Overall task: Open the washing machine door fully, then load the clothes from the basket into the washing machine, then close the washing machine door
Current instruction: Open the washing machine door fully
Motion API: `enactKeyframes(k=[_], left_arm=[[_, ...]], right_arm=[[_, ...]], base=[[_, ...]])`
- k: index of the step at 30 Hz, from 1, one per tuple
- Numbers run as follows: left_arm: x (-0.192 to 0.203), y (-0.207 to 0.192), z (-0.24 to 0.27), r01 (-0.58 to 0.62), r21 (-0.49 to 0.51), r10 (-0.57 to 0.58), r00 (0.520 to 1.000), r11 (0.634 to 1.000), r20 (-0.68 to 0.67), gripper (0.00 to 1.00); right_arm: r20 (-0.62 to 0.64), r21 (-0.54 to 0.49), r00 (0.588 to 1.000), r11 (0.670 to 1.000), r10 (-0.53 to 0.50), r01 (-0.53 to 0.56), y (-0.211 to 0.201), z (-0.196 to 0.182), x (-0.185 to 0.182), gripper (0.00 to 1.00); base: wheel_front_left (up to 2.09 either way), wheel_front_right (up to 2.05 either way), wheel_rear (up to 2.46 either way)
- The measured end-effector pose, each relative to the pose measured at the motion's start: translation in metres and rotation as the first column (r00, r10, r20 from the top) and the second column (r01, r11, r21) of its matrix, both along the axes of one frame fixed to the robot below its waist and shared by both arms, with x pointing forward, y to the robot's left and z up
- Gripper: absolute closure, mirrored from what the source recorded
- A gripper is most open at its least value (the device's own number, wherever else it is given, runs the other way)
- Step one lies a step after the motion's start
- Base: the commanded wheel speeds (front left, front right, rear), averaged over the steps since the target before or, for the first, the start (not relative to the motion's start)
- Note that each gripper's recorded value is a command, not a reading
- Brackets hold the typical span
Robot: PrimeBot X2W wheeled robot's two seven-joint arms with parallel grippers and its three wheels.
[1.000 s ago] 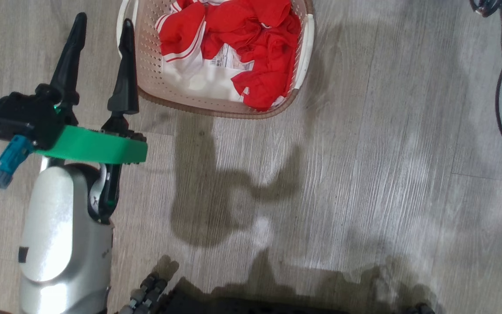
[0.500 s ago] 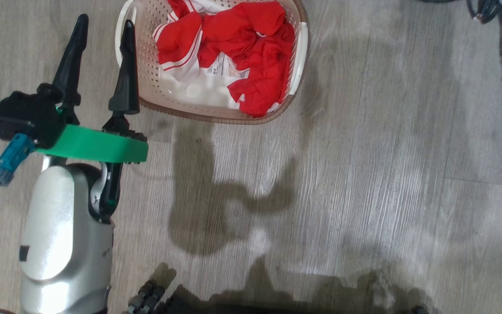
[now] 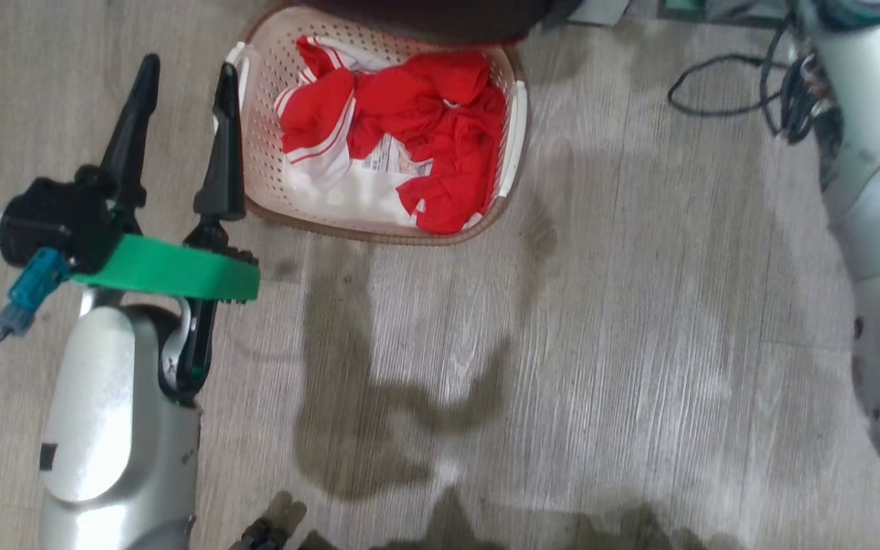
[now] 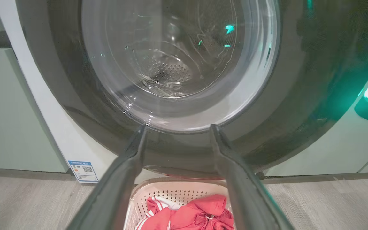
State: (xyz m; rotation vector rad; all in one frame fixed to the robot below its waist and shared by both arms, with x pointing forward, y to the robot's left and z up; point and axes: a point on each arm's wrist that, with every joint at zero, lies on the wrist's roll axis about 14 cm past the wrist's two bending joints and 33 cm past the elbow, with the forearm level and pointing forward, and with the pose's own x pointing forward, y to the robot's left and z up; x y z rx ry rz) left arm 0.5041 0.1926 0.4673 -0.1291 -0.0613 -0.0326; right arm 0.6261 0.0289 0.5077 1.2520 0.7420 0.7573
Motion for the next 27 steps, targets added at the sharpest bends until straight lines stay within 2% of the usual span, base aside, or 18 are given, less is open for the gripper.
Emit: enactKeyframes(k=[7,14,27], left_arm=[[-0.021,0.009,0.004,-0.030,0.001,0.030,0.999,1.000,-0.017,0.00],[-0.043,0.027,0.015,-0.086,0.002,0.086,0.996,0.996,-0.013,0.00],[-0.092,0.059,0.023,-0.210,-0.001,0.210,0.977,0.978,-0.031,0.00]], right_arm=[[-0.025,0.035,0.994,0.993,0.110,-0.109,0.015,0.001,-0.040,1.00],[-0.043,0.078,0.975,0.974,0.218,-0.215,0.039,0.001,-0.083,1.00],[-0.056,0.117,0.910,0.908,0.410,-0.402,0.085,0.006,-0.152,1.00]], base=[[0.00,0.00,0.00],[0.00,0.00,0.00],[0.00,0.00,0.00]])
